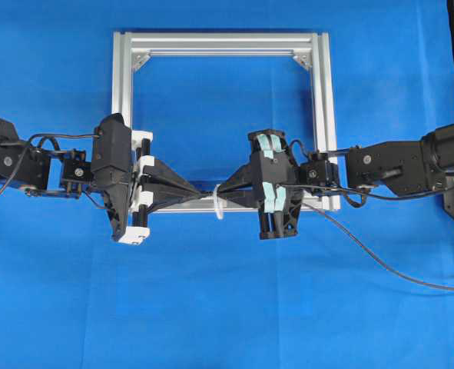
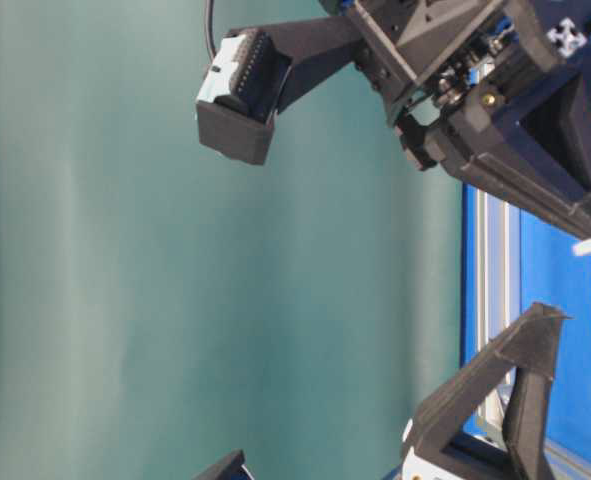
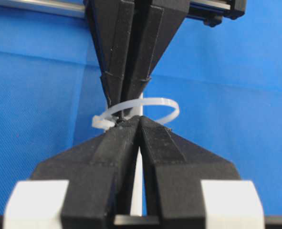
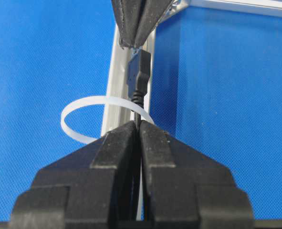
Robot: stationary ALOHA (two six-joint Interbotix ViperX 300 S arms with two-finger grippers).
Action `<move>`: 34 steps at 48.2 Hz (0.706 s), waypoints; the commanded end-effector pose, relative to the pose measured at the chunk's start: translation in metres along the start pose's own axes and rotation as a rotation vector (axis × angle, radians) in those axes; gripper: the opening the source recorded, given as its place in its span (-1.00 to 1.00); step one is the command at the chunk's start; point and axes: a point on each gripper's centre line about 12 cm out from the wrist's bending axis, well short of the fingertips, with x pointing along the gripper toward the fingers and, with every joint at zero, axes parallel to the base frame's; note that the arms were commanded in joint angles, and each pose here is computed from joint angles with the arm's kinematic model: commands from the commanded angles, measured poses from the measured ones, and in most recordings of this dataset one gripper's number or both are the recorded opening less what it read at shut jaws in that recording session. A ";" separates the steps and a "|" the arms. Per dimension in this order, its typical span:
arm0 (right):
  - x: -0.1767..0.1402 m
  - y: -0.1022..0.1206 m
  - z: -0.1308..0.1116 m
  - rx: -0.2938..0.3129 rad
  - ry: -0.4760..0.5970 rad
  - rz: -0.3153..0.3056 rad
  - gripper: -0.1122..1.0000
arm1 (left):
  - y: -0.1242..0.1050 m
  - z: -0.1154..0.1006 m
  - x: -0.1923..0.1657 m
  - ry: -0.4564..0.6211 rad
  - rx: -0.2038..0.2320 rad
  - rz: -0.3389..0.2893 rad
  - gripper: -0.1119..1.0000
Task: Insert the wire through the string loop located in the center.
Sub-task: 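Move the left gripper, open, toward the plug emerging from the loop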
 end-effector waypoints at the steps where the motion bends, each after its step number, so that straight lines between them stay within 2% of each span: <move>1: -0.001 0.000 0.011 0.001 -0.038 0.002 -0.84 | -0.004 0.013 0.001 -0.041 0.004 -0.015 -0.79; 4: -0.001 0.000 0.011 0.001 -0.038 0.002 -0.84 | -0.006 0.014 0.001 -0.045 0.003 -0.018 -0.72; 6: -0.001 0.000 0.011 0.001 -0.037 0.002 -0.84 | -0.006 0.014 0.001 -0.043 0.005 -0.021 -0.59; 9: -0.001 0.000 0.011 0.001 -0.038 0.002 -0.84 | -0.009 0.014 0.001 -0.045 0.005 -0.026 -0.32; 16: -0.001 0.000 0.011 0.001 -0.037 0.002 -0.84 | -0.015 0.013 0.000 -0.042 0.010 -0.042 0.50; 20: -0.001 0.000 0.011 0.001 -0.037 0.002 -0.84 | -0.018 0.013 0.000 -0.041 0.010 -0.051 0.81; 34: -0.001 0.000 0.011 0.001 -0.038 0.002 -0.84 | -0.017 0.012 0.005 -0.010 0.007 -0.042 0.85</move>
